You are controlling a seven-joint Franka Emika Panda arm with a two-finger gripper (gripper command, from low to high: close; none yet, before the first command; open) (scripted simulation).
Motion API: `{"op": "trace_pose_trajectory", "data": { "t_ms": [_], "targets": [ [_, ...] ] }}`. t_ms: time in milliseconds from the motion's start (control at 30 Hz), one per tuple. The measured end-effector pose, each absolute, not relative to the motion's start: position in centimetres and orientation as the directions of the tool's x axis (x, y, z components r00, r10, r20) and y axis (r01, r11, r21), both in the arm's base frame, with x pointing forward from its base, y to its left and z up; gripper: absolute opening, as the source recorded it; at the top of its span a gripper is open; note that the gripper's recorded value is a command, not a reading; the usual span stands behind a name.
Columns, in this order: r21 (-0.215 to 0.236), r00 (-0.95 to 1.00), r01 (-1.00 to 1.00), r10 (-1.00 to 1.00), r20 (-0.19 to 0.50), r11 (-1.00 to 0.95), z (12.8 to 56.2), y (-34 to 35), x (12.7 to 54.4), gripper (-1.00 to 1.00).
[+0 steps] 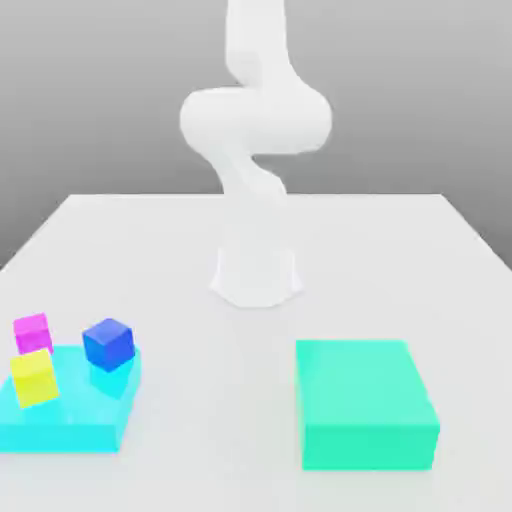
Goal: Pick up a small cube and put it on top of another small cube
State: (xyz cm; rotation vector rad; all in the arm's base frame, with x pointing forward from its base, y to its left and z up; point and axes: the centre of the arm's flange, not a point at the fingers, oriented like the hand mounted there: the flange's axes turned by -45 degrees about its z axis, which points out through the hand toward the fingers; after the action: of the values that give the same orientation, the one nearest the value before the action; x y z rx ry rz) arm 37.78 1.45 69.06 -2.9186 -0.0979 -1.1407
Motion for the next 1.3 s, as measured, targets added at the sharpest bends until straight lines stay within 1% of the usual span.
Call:
{"op": "trace_pose_trajectory", "data": {
  "t_ms": [133, 300, 433, 567, 700, 833, 967, 1100, 1233, 1267, 1300],
  "targets": [
    [0.054, 0.775, 0.182, 0.177, 0.606, -0.982, 65.2, 4.4, 42.6, 0.00],
    [0.086, 0.795, 0.332, 0.327, 0.511, -0.940, 59.6, 8.7, 47.6, 0.00],
    [0.100, 0.785, 0.450, 0.446, 0.429, -0.888, 54.3, 12.5, 50.7, 0.00],
    [0.103, 0.749, 0.569, 0.566, 0.346, -0.816, 48.6, 17.0, 52.8, 0.00],
    [0.096, 0.690, 0.677, 0.675, 0.261, -0.729, 42.3, 21.5, 54.0, 0.00],
    [0.078, 0.623, 0.763, 0.762, 0.177, -0.641, 35.6, 25.0, 54.5, 0.00],
    [0.049, 0.531, 0.843, 0.842, 0.094, -0.536, 28.6, 28.7, 53.9, 0.00],
    [0.010, 0.423, 0.906, 0.906, 0.018, -0.424, 21.3, 32.1, 52.2, 0.00],
    [0.001, 0.398, 0.918, 0.918, 0.001, -0.398, 14.5, 32.8, 51.8, 0.00],
    [0.000, 0.397, 0.918, 0.918, 0.001, -0.397, 13.6, 32.8, 51.7, -1.00],
    [0.000, 0.397, 0.918, 0.918, 0.001, -0.397, 13.6, 32.8, 51.7, -1.00]
  ]
}}
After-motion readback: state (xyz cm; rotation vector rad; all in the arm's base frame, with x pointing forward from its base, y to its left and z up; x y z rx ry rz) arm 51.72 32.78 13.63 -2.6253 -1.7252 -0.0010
